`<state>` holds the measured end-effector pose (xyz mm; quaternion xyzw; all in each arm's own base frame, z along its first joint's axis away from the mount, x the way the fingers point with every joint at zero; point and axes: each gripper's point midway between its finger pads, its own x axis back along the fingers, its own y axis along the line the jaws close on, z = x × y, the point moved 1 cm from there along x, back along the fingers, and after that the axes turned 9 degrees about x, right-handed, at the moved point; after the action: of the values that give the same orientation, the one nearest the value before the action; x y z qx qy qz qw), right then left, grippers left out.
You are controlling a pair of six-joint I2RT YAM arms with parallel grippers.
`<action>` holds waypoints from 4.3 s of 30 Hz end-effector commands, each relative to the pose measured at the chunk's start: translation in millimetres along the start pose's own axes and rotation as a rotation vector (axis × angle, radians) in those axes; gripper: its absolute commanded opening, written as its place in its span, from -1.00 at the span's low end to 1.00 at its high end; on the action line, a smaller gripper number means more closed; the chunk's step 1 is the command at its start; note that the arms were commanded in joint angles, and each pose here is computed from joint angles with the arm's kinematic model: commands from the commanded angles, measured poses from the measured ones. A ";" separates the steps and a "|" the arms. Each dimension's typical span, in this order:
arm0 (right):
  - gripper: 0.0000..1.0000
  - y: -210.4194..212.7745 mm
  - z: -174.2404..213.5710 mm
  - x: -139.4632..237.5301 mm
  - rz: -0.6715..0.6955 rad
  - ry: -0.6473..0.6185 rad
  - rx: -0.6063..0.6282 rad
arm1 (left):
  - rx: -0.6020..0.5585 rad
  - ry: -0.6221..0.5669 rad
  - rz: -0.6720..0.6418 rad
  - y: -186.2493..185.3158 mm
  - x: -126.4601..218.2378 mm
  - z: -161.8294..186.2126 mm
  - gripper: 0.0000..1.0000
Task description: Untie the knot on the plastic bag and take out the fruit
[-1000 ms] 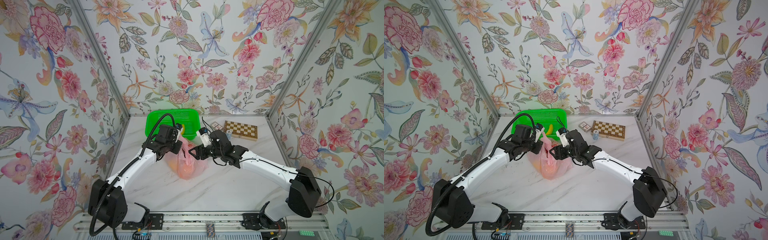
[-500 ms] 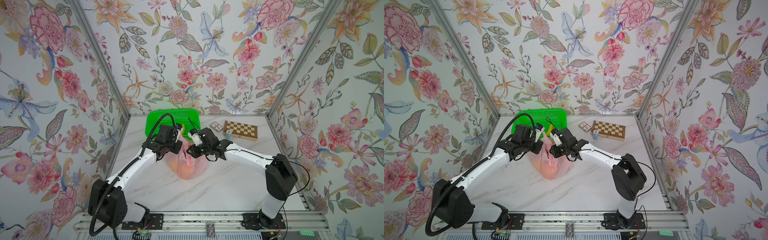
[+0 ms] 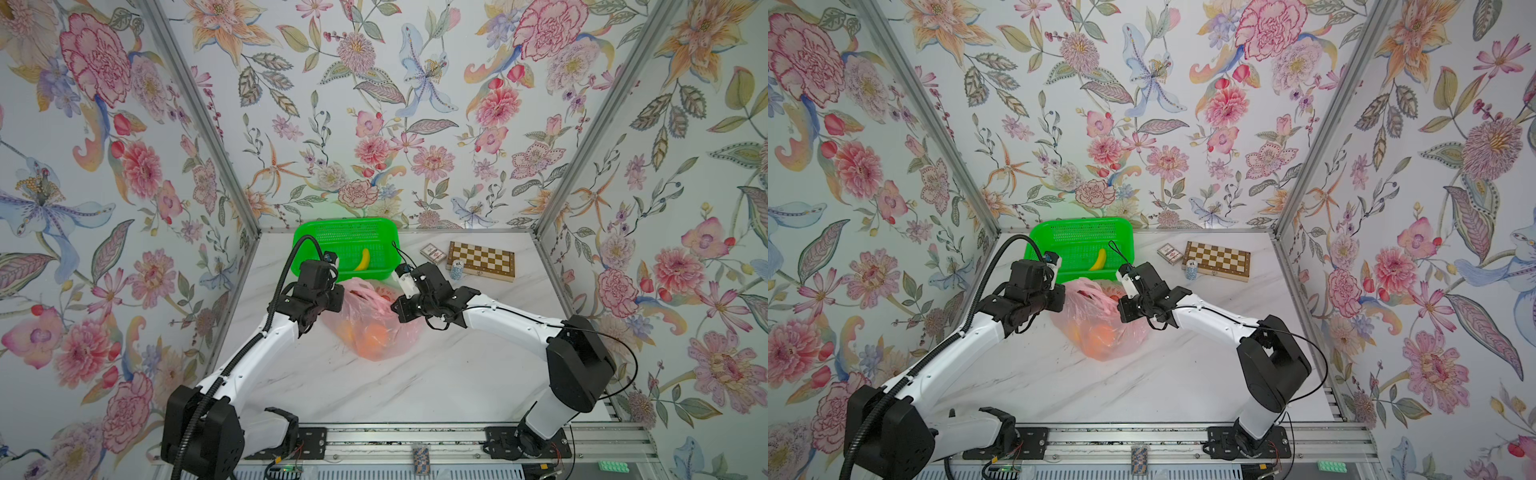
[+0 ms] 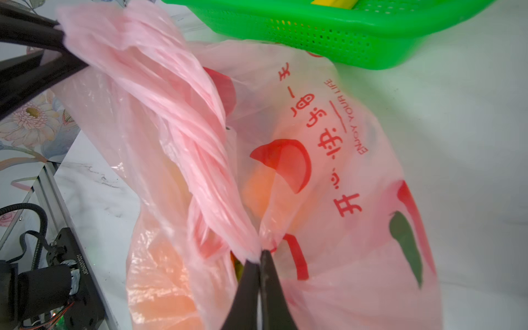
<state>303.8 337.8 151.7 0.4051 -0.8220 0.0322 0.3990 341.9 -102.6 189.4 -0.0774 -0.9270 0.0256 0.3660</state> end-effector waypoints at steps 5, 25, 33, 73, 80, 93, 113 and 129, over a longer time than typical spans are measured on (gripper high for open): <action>-0.97 6.6 -10.7 20.1 -0.024 -0.090 0.006 | -0.148 -0.142 0.266 -38.3 37.7 -23.1 -0.23; -0.97 19.9 -19.0 35.6 -0.049 -0.150 0.025 | -0.950 0.041 0.418 -79.2 51.6 7.8 0.60; -0.98 25.3 -22.6 31.2 -0.060 -0.150 0.030 | -0.970 -0.083 0.327 -83.6 24.2 -6.5 0.98; 0.07 119.0 0.2 62.8 -0.196 -0.231 0.355 | 0.115 -0.174 0.306 -94.2 5.8 -91.3 -0.17; 0.26 90.3 -45.8 111.7 -0.172 -0.422 0.113 | 0.181 -0.128 0.255 -77.3 27.7 -69.9 -0.10; 0.20 28.2 -60.1 67.4 -0.137 -0.273 -0.332 | 0.178 0.083 0.150 -51.6 20.3 1.9 0.25; 0.66 17.6 -46.4 -29.0 0.201 -0.039 -0.228 | 0.198 0.171 0.351 -82.9 1.0 21.0 -0.81; -0.86 -34.7 -12.4 -17.0 0.437 0.045 -0.097 | 0.191 0.099 0.204 -43.0 12.4 8.5 -0.97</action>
<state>340.9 354.5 133.6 0.2188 -0.8779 0.0698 0.4202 321.6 -161.8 192.0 -0.1669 -0.8750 0.1672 0.4226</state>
